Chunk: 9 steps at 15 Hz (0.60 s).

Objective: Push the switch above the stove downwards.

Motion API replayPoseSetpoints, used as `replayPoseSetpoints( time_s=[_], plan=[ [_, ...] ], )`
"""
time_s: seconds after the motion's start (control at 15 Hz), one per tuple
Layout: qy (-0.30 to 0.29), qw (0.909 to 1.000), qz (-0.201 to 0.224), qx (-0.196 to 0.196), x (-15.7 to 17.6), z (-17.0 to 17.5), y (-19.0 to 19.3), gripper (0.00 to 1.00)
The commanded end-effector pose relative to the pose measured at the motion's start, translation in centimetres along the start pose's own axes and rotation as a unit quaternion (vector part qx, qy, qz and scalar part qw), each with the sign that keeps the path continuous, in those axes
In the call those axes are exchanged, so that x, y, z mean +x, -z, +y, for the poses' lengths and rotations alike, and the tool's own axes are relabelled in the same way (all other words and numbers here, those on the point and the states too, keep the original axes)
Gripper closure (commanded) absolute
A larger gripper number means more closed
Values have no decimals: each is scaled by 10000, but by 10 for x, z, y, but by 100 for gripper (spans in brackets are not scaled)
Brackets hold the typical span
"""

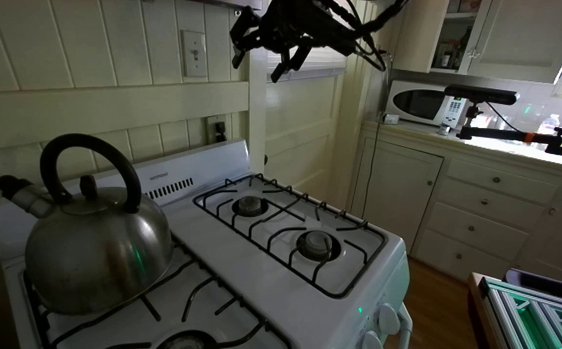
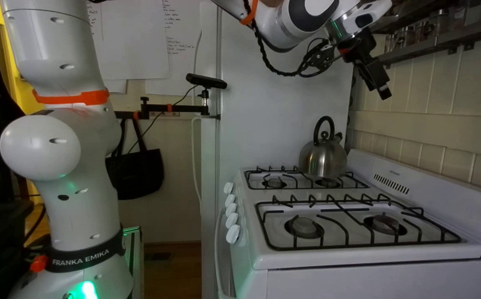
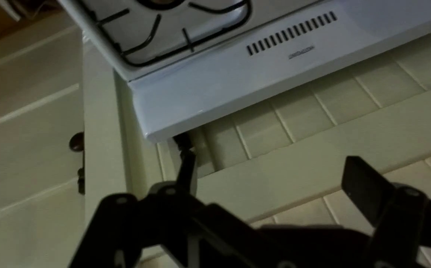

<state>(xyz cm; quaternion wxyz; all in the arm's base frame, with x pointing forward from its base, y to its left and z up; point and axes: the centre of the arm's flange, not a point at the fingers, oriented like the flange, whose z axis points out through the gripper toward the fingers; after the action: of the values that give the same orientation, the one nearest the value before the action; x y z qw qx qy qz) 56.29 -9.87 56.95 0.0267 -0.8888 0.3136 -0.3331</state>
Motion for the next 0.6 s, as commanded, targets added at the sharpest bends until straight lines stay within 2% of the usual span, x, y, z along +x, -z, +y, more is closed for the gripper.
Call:
replayPoseSetpoints(
  time_s=[0.0,0.13,0.53],
  plan=[
    [597,9950,442,-675,13,2,-3,0],
    [969,9910,552,-735,22,4,-5,0],
    [1690,9825,535,-568,50,-7,-27,0]
  ],
)
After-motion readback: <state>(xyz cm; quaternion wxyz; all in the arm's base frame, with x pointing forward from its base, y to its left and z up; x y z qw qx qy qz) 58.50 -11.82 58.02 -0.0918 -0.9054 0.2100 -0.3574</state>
